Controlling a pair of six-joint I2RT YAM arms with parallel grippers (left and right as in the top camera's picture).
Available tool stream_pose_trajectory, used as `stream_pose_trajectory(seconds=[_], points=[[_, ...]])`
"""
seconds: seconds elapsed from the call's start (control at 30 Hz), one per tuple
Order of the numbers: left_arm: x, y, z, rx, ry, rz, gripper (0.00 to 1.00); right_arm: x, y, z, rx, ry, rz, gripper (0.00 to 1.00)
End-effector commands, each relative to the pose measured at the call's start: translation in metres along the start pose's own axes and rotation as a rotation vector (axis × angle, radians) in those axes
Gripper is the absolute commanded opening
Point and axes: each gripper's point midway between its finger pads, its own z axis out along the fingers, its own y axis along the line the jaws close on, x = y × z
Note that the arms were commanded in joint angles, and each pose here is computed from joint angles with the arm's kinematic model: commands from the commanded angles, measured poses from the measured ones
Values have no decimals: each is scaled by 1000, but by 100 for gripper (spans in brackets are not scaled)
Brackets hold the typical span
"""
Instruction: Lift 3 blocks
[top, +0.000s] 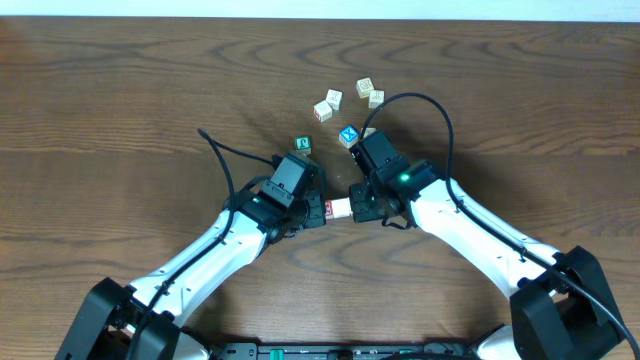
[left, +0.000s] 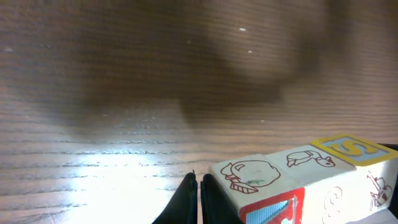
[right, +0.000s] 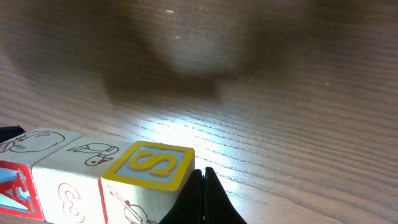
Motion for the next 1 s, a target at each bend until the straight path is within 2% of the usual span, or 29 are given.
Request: stream_pose_trajectory(seconds=[0.0, 0.97], points=[[-17, -85, -38, 299, -12, 77, 7, 7, 86, -32, -345, 41, -128, 1], [-26, -95, -46, 322, -38, 84, 7, 5, 83, -34, -321, 39, -136, 1]])
